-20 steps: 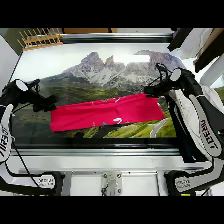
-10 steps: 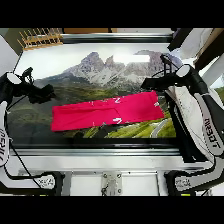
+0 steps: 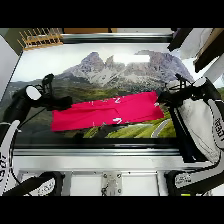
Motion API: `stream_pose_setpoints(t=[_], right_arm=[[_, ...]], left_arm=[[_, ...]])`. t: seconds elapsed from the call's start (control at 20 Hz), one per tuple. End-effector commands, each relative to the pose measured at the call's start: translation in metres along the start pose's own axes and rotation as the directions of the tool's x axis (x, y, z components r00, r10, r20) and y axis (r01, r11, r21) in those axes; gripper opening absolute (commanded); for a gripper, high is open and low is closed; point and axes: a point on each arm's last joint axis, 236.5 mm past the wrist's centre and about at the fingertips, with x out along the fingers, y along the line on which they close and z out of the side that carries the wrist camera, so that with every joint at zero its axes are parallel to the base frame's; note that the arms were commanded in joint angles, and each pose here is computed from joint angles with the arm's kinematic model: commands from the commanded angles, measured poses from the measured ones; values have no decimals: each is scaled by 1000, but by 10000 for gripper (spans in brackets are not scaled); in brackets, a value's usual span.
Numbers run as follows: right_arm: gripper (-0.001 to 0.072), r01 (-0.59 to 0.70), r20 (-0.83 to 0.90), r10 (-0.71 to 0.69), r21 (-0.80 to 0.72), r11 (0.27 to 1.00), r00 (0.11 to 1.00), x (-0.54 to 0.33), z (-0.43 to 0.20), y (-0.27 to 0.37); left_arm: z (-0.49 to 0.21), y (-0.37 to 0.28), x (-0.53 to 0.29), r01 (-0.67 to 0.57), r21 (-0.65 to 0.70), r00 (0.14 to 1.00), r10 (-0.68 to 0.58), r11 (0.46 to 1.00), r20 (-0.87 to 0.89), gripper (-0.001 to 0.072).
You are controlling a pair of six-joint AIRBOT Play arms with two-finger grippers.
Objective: Fold the clothes and pants, and hang the long-sleeved shirts on hangers.
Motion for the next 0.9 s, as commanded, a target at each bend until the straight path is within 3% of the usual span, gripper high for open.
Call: stream_pose_setpoints(t=[0.0, 0.45, 0.5, 0.6, 0.65, 0.75, 0.85], right_arm=[[684, -13, -60, 16, 48, 999, 998, 22, -13, -15], [671, -224, -122, 234, 86, 971, 965, 69, -23, 60], [571, -230, -134, 239, 80, 970, 962, 74, -25, 65], [231, -230, -138, 237, 69, 971, 961, 76, -27, 69], [115, -230, -135, 236, 64, 971, 962, 74, -26, 69], [12, -220, -111, 223, 34, 975, 968, 59, -21, 67], [11, -175, -104, 174, 2, 985, 979, 32, -21, 64]], left_arm=[[-18, -36, 14, 29, 84, 999, -26, 996, -33, 5], [-6, -81, 38, 63, 180, 996, -50, 982, -76, 5], [-6, -83, 40, 65, 185, 996, -51, 981, -80, 5], [-5, -85, 45, 65, 187, 995, -50, 980, -88, 5], [-4, -85, 48, 65, 186, 995, -48, 980, -92, 5], [-6, -83, 53, 61, 174, 994, -44, 983, -100, 5], [-8, -82, 61, 59, 127, 992, -44, 990, -117, 5]])
